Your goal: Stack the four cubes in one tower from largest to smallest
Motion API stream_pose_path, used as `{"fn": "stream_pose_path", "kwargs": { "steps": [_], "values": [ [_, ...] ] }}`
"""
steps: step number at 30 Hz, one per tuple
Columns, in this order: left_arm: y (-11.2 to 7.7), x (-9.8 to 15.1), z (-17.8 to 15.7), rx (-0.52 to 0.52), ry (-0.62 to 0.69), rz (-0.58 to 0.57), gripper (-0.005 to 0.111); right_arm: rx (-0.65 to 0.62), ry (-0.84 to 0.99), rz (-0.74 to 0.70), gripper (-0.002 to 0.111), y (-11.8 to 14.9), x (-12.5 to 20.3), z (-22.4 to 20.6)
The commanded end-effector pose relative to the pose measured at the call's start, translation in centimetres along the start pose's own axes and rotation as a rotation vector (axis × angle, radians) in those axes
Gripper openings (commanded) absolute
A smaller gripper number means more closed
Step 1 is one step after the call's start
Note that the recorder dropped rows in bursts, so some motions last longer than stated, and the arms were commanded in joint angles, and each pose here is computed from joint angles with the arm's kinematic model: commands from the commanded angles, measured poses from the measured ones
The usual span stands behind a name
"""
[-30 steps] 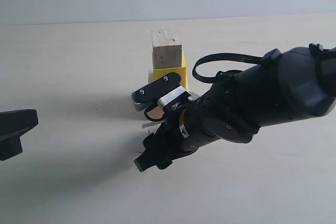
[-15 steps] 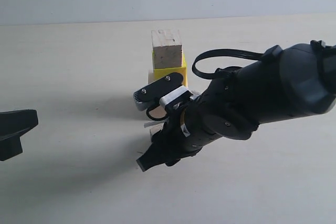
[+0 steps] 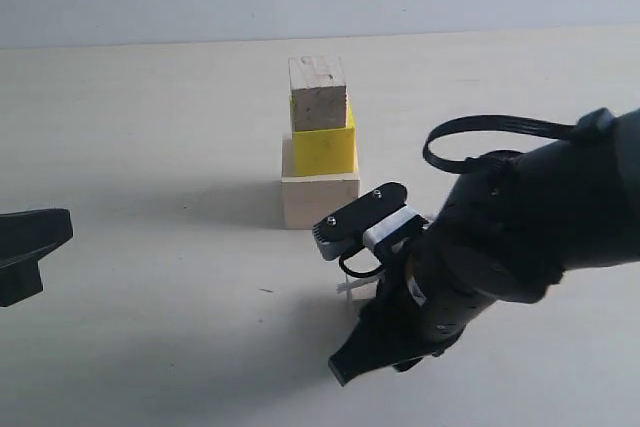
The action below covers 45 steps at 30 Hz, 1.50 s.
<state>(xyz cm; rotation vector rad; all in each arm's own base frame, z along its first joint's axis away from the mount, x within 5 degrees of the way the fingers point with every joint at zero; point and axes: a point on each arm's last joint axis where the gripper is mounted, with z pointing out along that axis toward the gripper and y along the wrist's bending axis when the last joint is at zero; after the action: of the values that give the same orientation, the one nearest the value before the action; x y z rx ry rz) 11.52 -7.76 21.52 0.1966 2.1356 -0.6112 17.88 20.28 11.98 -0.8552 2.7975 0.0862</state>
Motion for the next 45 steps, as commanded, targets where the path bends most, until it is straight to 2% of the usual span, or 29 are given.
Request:
{"fn": "stream_pose_path", "kwargs": {
  "steps": [1,6,10,15,17,21,26,28,32,38,45],
  "values": [
    [0.0,0.1,-0.1,0.001,-0.002,0.006,0.000,-0.027,-0.074,0.039,0.000,-0.3,0.9,-2.6],
    [0.0,0.1,-0.1,0.001,-0.002,0.006,0.000,-0.033,-0.160,0.076,0.000,-0.7,1.0,-5.2],
    [0.0,0.1,-0.1,0.001,-0.002,0.006,0.000,0.004,-0.158,0.082,0.000,-1.3,1.4,-6.4],
    [0.0,0.1,-0.1,0.001,-0.002,0.006,0.000,0.012,-0.186,0.024,0.000,-1.3,1.2,-6.6],
    [0.0,0.1,-0.1,0.001,-0.004,0.006,0.000,0.003,-0.223,-0.094,0.003,-1.1,0.8,-6.6],
    [0.0,0.1,-0.1,0.001,-0.002,0.006,0.000,-0.037,-0.262,-0.192,0.020,-0.6,0.5,-6.5],
    [0.0,0.1,-0.1,0.001,-0.002,0.006,0.000,-0.025,-0.266,-0.349,0.061,-0.5,0.5,-6.5],
    [0.0,0.1,-0.1,0.001,-0.002,0.006,0.000,-0.024,-0.287,-0.368,0.070,-0.5,0.3,-6.5],
    [0.0,0.1,-0.1,0.001,-0.002,0.006,0.000,-0.029,-0.324,-0.358,0.067,-0.3,-0.5,-7.0],
    [0.0,0.1,-0.1,0.001,0.000,0.006,0.000,0.015,-0.208,-0.368,0.065,-0.3,-2.0,-8.8],
    [0.0,0.1,-0.1,0.000,0.001,0.010,0.000,0.057,-0.141,-0.561,0.065,-0.3,-3.0,-10.2]
  ]
}}
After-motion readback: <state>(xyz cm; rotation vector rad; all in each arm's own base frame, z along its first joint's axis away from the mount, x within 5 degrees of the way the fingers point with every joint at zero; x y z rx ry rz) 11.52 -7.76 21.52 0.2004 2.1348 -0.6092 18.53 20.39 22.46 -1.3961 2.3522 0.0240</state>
